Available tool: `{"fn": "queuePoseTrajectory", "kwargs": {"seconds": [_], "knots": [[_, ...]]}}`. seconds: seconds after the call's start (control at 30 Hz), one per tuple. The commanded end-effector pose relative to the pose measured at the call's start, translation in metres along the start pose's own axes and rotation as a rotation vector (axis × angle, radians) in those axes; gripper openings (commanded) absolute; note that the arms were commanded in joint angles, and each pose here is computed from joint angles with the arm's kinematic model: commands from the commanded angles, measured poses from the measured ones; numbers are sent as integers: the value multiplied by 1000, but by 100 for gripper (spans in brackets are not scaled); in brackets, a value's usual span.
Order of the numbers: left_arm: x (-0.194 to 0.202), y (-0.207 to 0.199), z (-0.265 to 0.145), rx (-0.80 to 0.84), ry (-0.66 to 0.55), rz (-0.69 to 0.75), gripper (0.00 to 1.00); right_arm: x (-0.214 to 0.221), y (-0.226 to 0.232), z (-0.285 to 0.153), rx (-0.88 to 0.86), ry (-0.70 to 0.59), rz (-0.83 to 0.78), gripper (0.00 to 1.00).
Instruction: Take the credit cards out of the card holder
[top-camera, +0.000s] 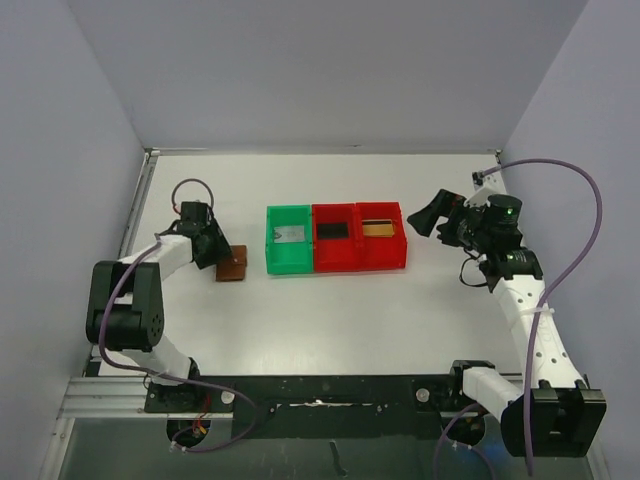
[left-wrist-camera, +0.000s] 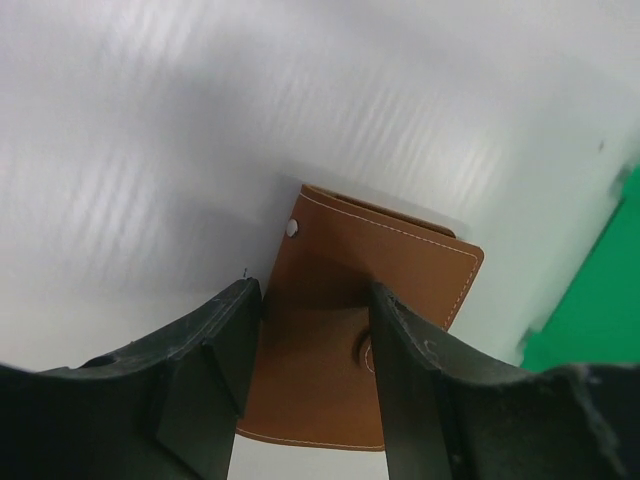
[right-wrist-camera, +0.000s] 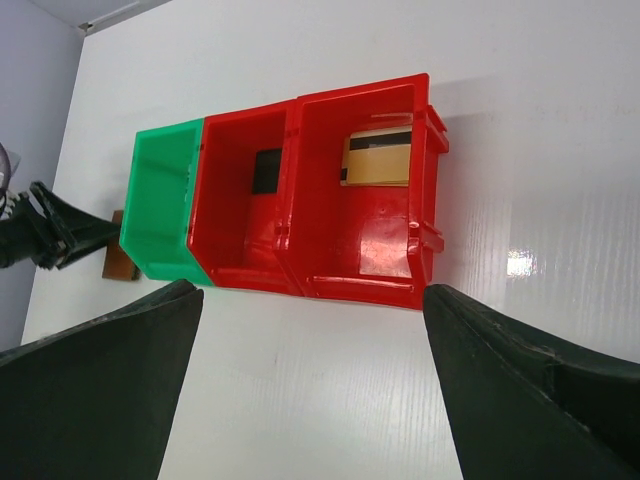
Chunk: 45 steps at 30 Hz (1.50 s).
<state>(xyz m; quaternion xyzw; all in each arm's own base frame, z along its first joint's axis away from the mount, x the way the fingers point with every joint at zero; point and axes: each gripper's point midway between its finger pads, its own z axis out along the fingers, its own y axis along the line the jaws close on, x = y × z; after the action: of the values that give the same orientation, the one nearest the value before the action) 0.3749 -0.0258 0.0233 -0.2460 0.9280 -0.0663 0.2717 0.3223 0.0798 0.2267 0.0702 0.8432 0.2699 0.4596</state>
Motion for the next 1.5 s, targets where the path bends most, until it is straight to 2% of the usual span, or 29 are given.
{"fn": "queuePoseTrajectory", "kwargs": {"seconds": [0.0,0.2,0.4,0.67,0.87,1.03,1.17,1.3,1.47], "knots": [[50,19,-26,-103,40,2,45,-12,9,-11,-18,-57,-9,97],[82,30,-52,-128,55,-20,45,-5,9,-12,-22,-53,22,97],[120,21,-78,-92,67,18,45,2,12,-10,-39,-32,85,98],[160,16,-84,-80,98,58,45,32,20,-6,-105,59,168,98],[210,-23,-96,26,115,120,44,64,38,-14,-251,162,127,98],[233,-34,-104,68,113,125,44,83,39,-21,-247,192,142,98],[250,-68,-121,196,100,137,43,111,40,-21,-245,231,141,99],[256,-103,-130,299,82,119,47,137,38,-9,-197,262,146,96],[247,-121,-140,357,38,76,54,159,61,3,-106,296,14,91]]}}
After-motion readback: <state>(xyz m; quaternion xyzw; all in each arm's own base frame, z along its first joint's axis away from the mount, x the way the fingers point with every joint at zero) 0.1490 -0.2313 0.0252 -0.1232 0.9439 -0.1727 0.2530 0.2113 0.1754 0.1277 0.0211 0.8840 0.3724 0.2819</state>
